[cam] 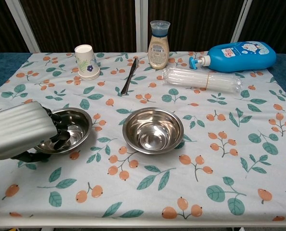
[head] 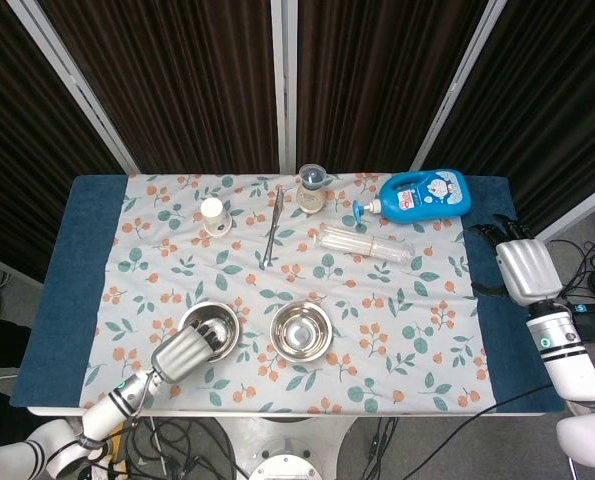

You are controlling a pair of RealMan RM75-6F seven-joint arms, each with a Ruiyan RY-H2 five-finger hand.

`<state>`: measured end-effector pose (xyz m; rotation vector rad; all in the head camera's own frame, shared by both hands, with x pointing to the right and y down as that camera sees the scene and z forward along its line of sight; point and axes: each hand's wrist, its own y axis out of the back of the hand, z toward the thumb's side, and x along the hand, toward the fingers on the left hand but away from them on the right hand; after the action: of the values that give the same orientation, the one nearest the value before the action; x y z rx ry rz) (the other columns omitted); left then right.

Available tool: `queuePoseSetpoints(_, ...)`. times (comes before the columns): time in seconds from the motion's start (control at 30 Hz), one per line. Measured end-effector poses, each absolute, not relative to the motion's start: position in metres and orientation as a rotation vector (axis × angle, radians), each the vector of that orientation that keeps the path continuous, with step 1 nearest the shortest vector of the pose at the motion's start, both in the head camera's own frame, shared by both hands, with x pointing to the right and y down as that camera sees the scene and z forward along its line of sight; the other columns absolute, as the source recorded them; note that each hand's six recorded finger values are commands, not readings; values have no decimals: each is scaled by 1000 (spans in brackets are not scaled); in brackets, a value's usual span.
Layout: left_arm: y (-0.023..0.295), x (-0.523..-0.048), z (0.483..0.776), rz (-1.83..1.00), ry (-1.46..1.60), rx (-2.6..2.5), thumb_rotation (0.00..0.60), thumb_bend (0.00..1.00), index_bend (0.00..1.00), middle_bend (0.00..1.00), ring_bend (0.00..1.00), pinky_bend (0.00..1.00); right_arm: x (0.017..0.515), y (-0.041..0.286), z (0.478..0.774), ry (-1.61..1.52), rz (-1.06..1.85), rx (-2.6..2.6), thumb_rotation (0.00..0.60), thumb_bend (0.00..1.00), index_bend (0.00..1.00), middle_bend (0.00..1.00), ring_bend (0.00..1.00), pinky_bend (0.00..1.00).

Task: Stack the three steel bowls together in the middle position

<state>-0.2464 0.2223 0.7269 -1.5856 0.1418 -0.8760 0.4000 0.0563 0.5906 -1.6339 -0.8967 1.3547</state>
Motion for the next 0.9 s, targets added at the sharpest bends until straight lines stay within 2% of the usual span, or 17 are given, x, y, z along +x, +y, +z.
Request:
queuePoseSetpoints(0.47, 226, -232, 725, -788, 128, -1544, 600, 315, 716, 729, 615, 711, 415, 58, 585, -963, 1358, -1648, 600, 0, 201, 271, 97, 165)
queuePoseSetpoints(0.9, 205, -206, 704, -707, 198, -1524, 600, 325, 724, 738, 623, 715, 425, 52, 572, -1032, 1331, -1624, 600, 0, 200, 271, 97, 165)
